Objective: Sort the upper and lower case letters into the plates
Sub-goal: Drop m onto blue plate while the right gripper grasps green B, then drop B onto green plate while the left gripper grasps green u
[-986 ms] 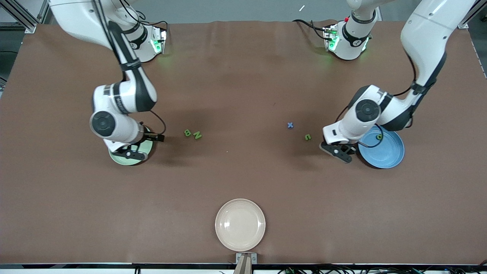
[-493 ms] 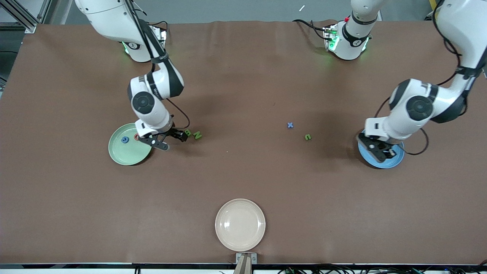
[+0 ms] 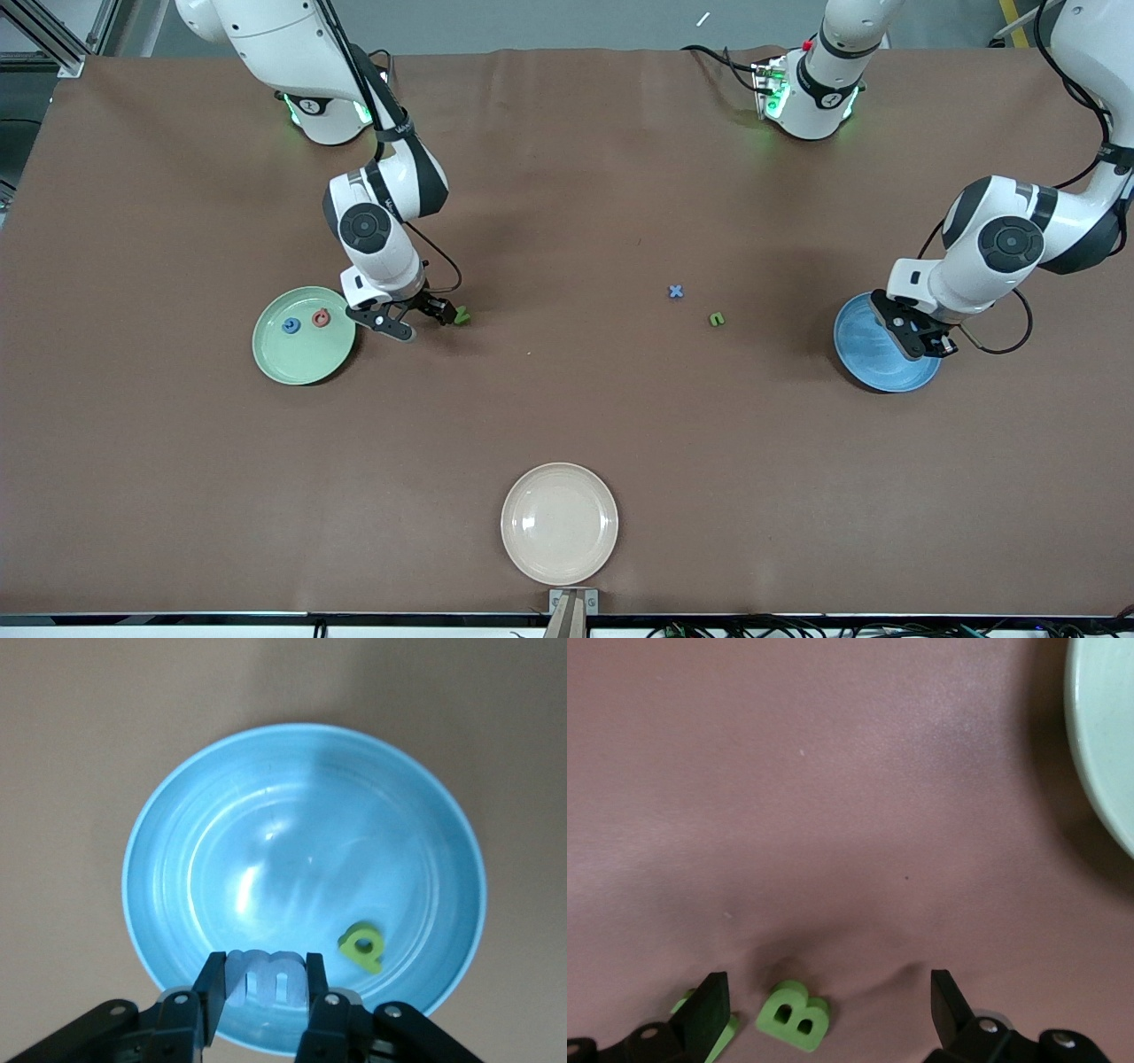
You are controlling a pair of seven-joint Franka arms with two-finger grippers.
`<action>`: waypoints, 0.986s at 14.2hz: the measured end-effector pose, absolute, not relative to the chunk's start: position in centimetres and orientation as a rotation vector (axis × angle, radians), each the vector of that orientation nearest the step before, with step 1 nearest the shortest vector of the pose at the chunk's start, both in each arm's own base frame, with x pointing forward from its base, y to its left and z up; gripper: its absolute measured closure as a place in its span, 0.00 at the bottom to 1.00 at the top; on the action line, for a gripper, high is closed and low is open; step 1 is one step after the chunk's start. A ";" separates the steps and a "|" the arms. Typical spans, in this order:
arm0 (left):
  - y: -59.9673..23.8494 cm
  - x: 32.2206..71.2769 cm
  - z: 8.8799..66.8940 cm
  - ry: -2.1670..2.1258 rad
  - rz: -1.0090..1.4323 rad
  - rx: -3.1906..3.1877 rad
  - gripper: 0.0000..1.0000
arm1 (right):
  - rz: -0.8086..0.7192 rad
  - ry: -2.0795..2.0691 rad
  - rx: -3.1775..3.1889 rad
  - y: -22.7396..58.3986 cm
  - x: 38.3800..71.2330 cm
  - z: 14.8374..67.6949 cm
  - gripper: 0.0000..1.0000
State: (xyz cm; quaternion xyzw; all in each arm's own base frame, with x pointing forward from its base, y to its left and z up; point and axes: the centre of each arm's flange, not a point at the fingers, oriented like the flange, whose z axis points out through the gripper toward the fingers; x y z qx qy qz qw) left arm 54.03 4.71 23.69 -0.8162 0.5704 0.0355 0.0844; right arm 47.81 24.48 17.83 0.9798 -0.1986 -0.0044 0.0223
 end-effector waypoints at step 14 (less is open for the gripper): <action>6.5 53.6 20.2 1.766 0.075 -2.460 0.60 | -0.017 -0.629 3.024 25.8 46.9 17.0 0.00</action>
